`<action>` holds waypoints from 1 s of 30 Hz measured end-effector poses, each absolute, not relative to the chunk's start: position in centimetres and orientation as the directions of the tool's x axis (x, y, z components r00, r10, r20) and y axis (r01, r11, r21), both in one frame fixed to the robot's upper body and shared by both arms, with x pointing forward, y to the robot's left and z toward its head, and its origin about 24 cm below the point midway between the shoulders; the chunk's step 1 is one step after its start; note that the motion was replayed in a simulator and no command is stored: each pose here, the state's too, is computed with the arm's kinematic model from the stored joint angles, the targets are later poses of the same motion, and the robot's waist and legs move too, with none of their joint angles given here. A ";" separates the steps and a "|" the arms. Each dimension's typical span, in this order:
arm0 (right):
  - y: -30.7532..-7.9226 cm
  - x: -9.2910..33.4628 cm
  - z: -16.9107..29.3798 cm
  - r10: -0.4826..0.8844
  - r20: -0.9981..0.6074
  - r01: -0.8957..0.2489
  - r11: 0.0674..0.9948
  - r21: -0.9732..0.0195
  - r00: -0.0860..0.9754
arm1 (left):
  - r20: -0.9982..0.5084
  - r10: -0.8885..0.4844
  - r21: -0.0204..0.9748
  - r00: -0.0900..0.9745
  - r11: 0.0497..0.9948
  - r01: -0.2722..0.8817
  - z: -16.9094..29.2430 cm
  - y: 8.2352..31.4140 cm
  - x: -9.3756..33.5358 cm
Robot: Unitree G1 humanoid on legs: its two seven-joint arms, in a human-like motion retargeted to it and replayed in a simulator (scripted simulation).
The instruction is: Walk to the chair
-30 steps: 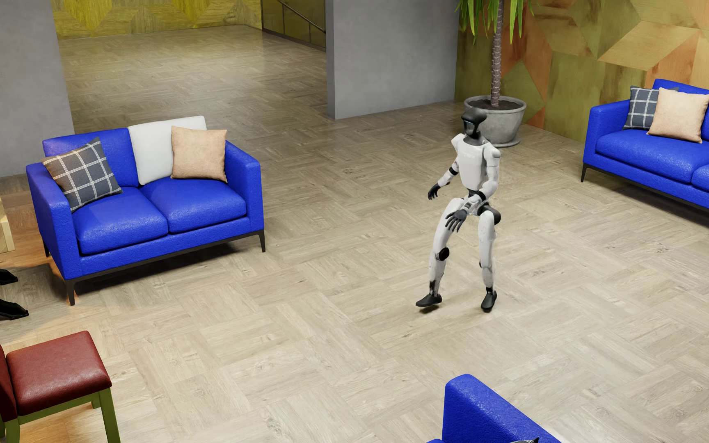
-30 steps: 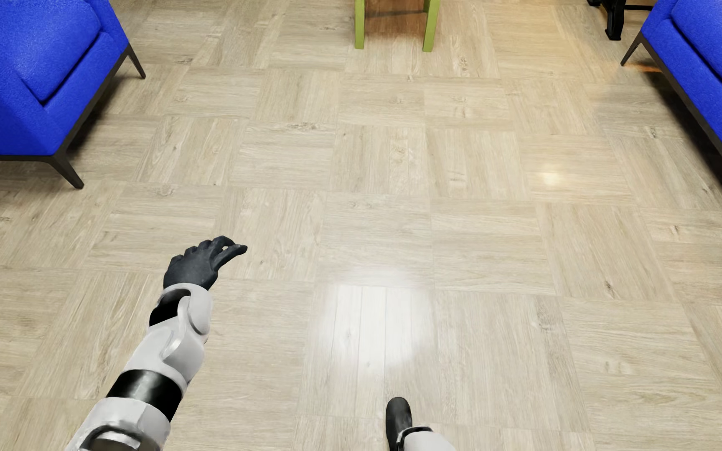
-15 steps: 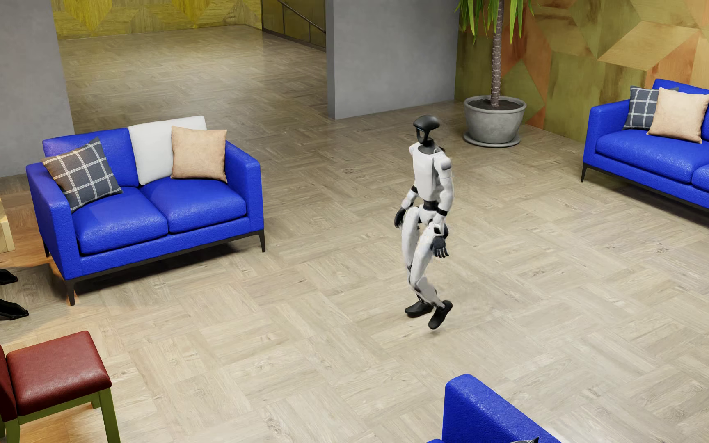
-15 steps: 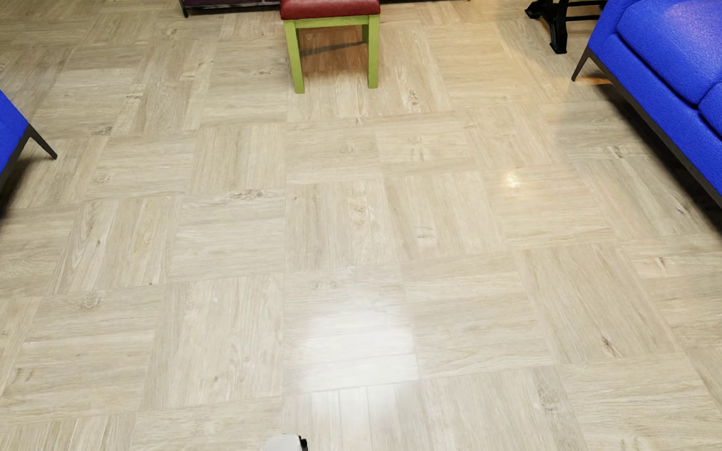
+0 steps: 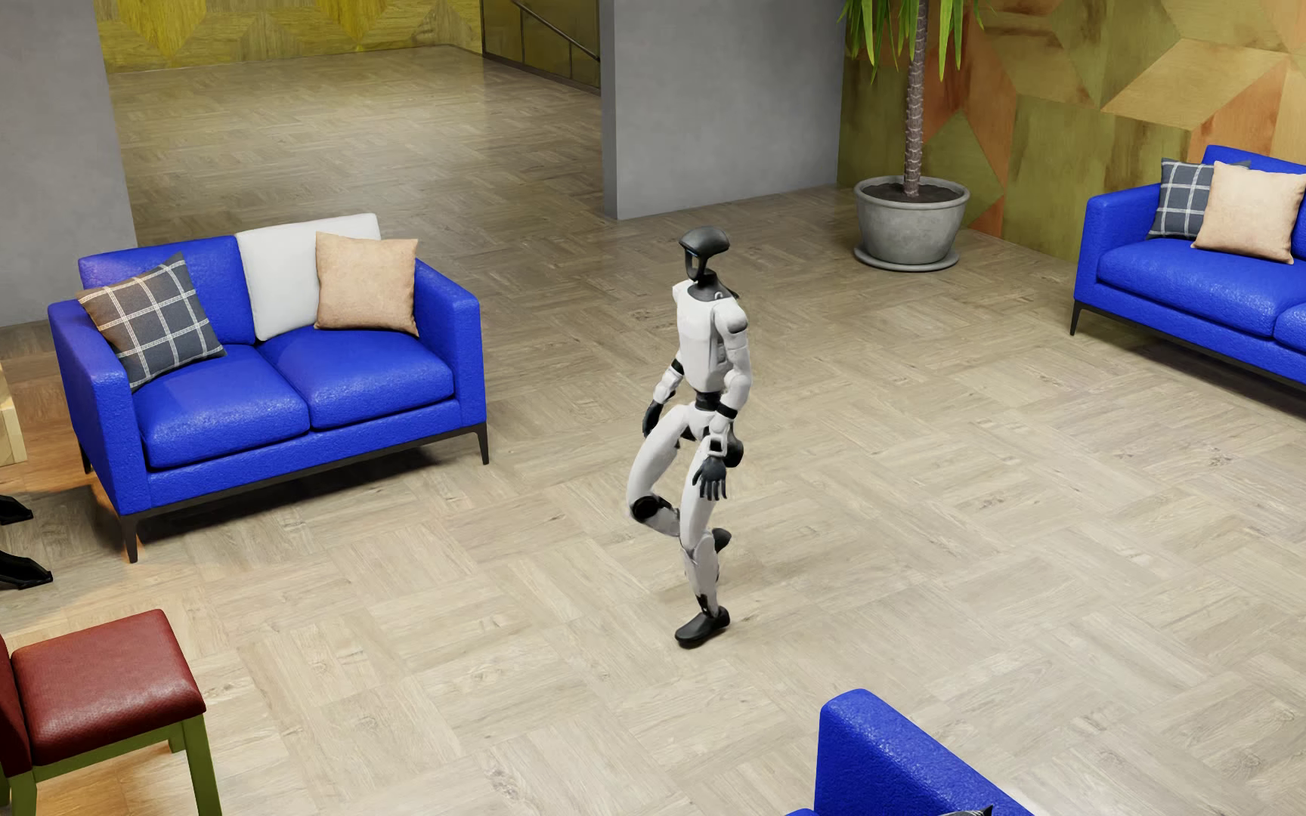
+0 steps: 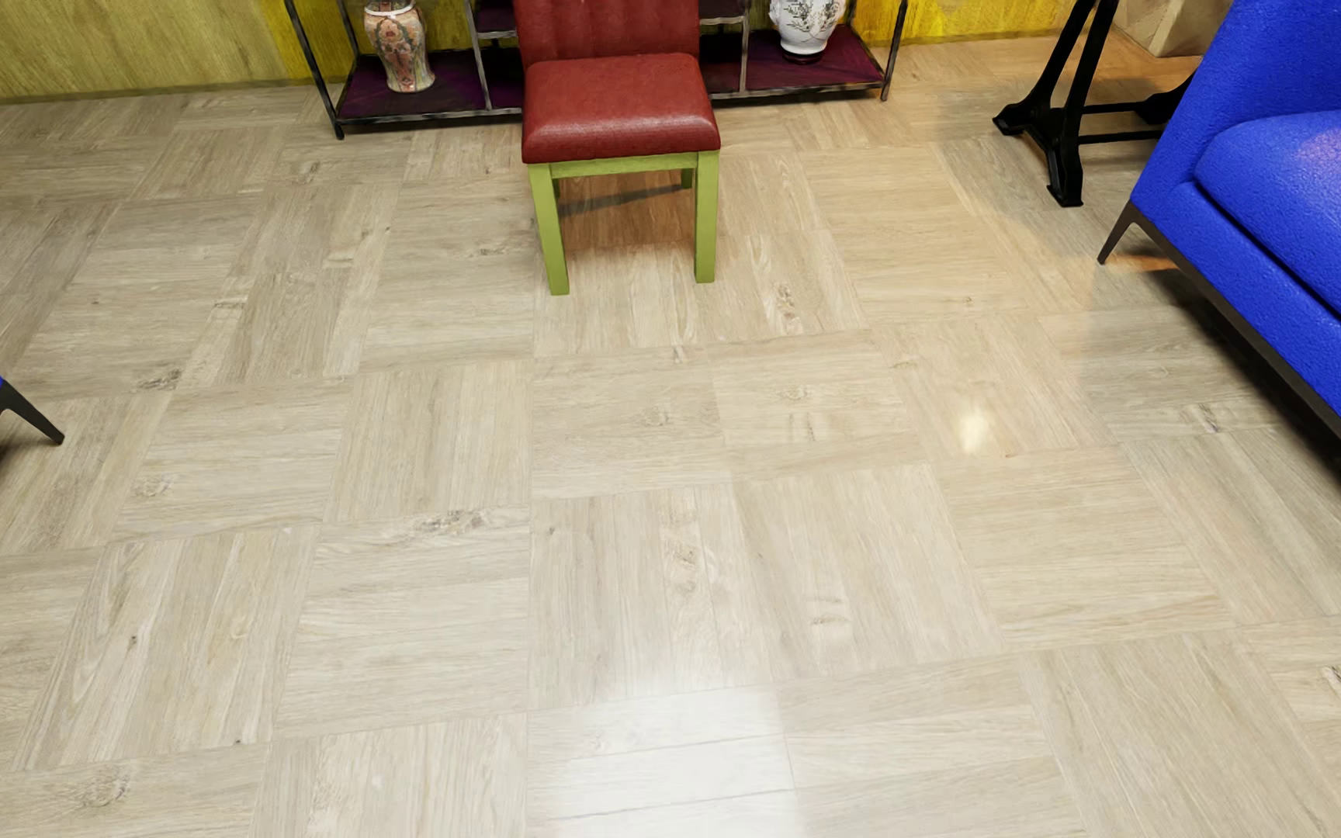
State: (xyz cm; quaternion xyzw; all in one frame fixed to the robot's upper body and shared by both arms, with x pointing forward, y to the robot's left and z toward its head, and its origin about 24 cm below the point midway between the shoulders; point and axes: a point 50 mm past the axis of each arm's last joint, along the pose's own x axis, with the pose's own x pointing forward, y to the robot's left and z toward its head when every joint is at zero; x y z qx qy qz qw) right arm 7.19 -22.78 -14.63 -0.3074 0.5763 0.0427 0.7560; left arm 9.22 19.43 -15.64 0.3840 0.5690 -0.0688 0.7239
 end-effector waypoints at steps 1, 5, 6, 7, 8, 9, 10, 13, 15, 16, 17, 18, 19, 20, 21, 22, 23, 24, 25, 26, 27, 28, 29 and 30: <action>-23.0 6.2 -14.8 -0.321 -0.898 -0.364 0.832 -0.419 0.301 | -0.833 0.349 0.541 0.429 0.677 0.499 -14.9 19.1 12.1; -23.9 3.5 -15.0 -0.374 -0.901 -0.290 0.856 -0.427 0.221 | -0.660 0.138 0.672 0.739 0.549 0.498 -9.6 16.0 22.9; -24.0 2.8 -15.1 -0.378 -0.905 -0.279 0.863 -0.422 0.196 | -0.611 0.087 0.694 0.787 0.538 0.479 -8.2 15.2 24.7; -24.0 2.3 -15.2 -0.376 -0.910 -0.286 0.865 -0.413 0.176 | -0.559 0.058 0.720 0.827 0.528 0.450 -6.9 14.6 26.0; -23.7 1.8 -15.4 -0.363 -0.918 -0.308 0.866 -0.395 0.156 | -0.519 0.048 0.745 0.854 0.515 0.424 -6.1 14.3 26.8; -23.4 1.5 -15.5 -0.348 -0.927 -0.324 0.869 -0.374 0.138 | -0.484 0.050 0.759 0.874 0.521 0.391 -5.5 14.2 27.1; -23.0 1.6 -15.7 -0.335 -0.933 -0.339 0.869 -0.360 0.132 | -0.467 0.072 0.761 0.881 0.540 0.359 -5.5 14.5 26.9; -22.1 3.8 -15.7 -0.343 -0.920 -0.334 0.859 -0.388 0.189 | -0.556 0.168 0.710 0.814 0.605 0.360 -8.5 16.3 22.8; -20.4 6.0 -15.6 -0.302 -0.909 -0.308 0.870 -0.386 0.287 | -0.712 0.196 0.643 0.674 0.568 0.514 -11.4 18.2 18.7; -19.9 7.3 -15.3 -0.294 -0.891 -0.283 0.873 -0.397 0.345 | -0.789 0.203 0.581 0.580 0.554 0.596 -12.7 18.9 16.5; -19.7 8.9 -14.8 -0.302 -0.866 -0.261 0.868 -0.423 0.398 | -0.846 0.239 0.522 0.476 0.554 0.649 -13.9 19.5 14.1; -19.8 10.0 -14.4 -0.315 -0.840 -0.247 0.857 -0.452 0.443 | -0.889 0.286 0.458 0.358 0.582 0.672 -15.1 19.9 11.6; -19.9 11.3 -14.1 -0.322 -0.816 -0.265 0.834 -0.485 0.480 | -0.922 0.313 0.380 0.229 0.608 0.697 -16.1 19.7 8.6; -19.8 12.6 -13.9 -0.313 -0.803 -0.303 0.808 -0.506 0.508 | -0.945 0.307 0.282 0.109 0.604 0.745 -16.8 19.6 5.6; -19.4 13.9 -13.7 -0.280 -0.800 -0.348 0.789 -0.507 0.531 | -0.964 0.264 0.176 0.022 0.580 0.796 -17.1 19.0 3.4; -18.9 15.3 -13.3 -0.240 -0.791 -0.390 0.767 -0.510 0.563 | -0.977 0.212 0.102 -0.025 0.566 0.818 -17.3 18.6 1.7; -18.4 16.5 -12.8 -0.204 -0.779 -0.417 0.750 -0.514 0.593 | -0.984 0.171 0.064 -0.053 0.609 0.791 -17.2 18.5 0.2; -17.8 17.5 -12.4 -0.175 -0.760 -0.428 0.738 -0.522 0.626 | -0.986 0.157 0.064 -0.061 0.686 0.725 -17.1 18.6 -1.0; -17.2 18.3 -11.9 -0.149 -0.736 -0.422 0.737 -0.528 0.661 | -0.985 0.165 0.094 -0.050 0.754 0.651 -16.9 18.6 -1.9; -16.8 18.8 -11.5 -0.135 -0.712 -0.403 0.745 -0.532 0.689 | -0.980 0.193 0.131 -0.039 0.788 0.601 -16.7 18.7 -2.5; -16.7 19.1 -11.3 -0.142 -0.697 -0.384 0.749 -0.540 0.702 | -0.976 0.215 0.163 -0.028 0.812 0.560 -16.6 18.4 -2.9; -16.7 19.1 -11.2 -0.150 -0.692 -0.369 0.757 -0.540 0.706 | -0.972 0.233 0.177 -0.028 0.806 0.565 -16.6 18.1 -3.1; -17.0 18.9 -11.4 -0.175 -0.696 -0.354 0.760 -0.545 0.696 | -0.972 0.230 0.168 -0.037 0.799 0.577 -16.7 17.6 -2.9; -17.6 18.2 -11.8 -0.213 -0.711 -0.329 0.773 -0.542 0.670 | -0.976 0.215 0.139 -0.042 0.758 0.637 -17.0 17.2 -2.0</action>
